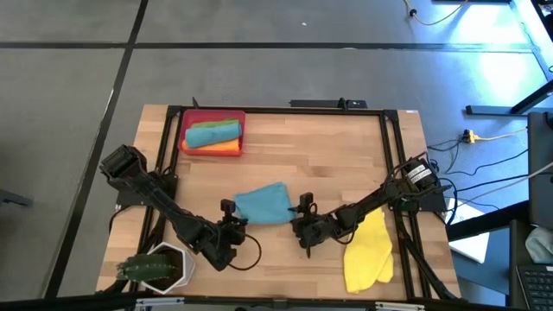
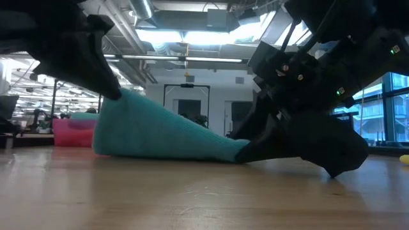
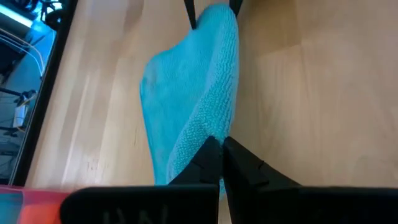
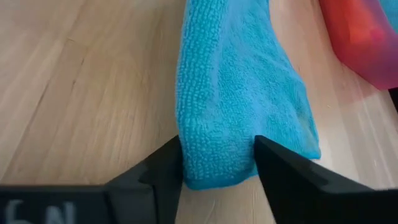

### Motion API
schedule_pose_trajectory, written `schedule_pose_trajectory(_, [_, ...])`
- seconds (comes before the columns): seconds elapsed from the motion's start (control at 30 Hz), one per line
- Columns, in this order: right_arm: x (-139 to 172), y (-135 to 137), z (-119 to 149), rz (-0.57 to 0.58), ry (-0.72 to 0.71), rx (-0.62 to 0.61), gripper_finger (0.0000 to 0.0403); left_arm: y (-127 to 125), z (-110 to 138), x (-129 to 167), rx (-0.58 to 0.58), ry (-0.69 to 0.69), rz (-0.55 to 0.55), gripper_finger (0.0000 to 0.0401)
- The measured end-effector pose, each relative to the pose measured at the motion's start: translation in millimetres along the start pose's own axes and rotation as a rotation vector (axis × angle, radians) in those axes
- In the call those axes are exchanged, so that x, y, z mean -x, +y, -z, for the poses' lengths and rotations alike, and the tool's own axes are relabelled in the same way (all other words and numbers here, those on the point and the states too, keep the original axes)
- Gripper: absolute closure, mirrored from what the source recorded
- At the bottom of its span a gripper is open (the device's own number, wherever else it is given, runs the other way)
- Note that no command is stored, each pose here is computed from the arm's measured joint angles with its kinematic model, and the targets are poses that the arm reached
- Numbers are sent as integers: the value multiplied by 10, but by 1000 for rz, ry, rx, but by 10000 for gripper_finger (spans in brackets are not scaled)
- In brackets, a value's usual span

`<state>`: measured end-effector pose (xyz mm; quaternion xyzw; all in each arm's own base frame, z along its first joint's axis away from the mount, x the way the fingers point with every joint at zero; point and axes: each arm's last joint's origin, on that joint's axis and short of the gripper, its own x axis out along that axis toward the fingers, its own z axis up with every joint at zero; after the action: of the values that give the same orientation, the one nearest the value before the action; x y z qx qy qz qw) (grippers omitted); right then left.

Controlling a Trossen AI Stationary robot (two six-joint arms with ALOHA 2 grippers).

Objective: Roll microfiber towels into tight, uniform cylinder then place into a basket
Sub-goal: Roll the blue microfiber towel

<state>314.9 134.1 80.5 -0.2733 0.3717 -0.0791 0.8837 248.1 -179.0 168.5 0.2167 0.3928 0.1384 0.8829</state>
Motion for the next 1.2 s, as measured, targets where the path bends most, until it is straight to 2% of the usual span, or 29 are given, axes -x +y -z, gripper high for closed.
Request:
schedule_pose_trajectory(0.13, [3,4,-1,0,-1,1,260,-5,1,16,0,-4,4,401])
schedule_pose_trajectory(0.37, [85,58,-25,-5,-19,33,383,-17,50,38,-14,32,20,401])
schedule_pose_trajectory(0.4, [114,70,-27,-11,-20,44,390,-19,61,44,-19,38,19,401])
schedule_pose_trajectory(0.57, [300,49,-73,-41,-18,17,391,-17,71,42,-11,49,20,401])
schedule_pose_trajectory(0.67, [389,48,-147,-63,4,-24,395,-22,48,11,14,61,68,401])
schedule_pose_trajectory(0.83, [425,70,-281,-226,41,-122,395,-80,43,-98,39,105,165,401])
schedule_pose_trajectory(1.03, [463,102,-408,-417,44,-263,395,-163,82,-87,54,116,188,401])
schedule_pose_trajectory(1.2, [421,53,-402,-444,81,-349,392,-180,81,-62,58,109,196,401])
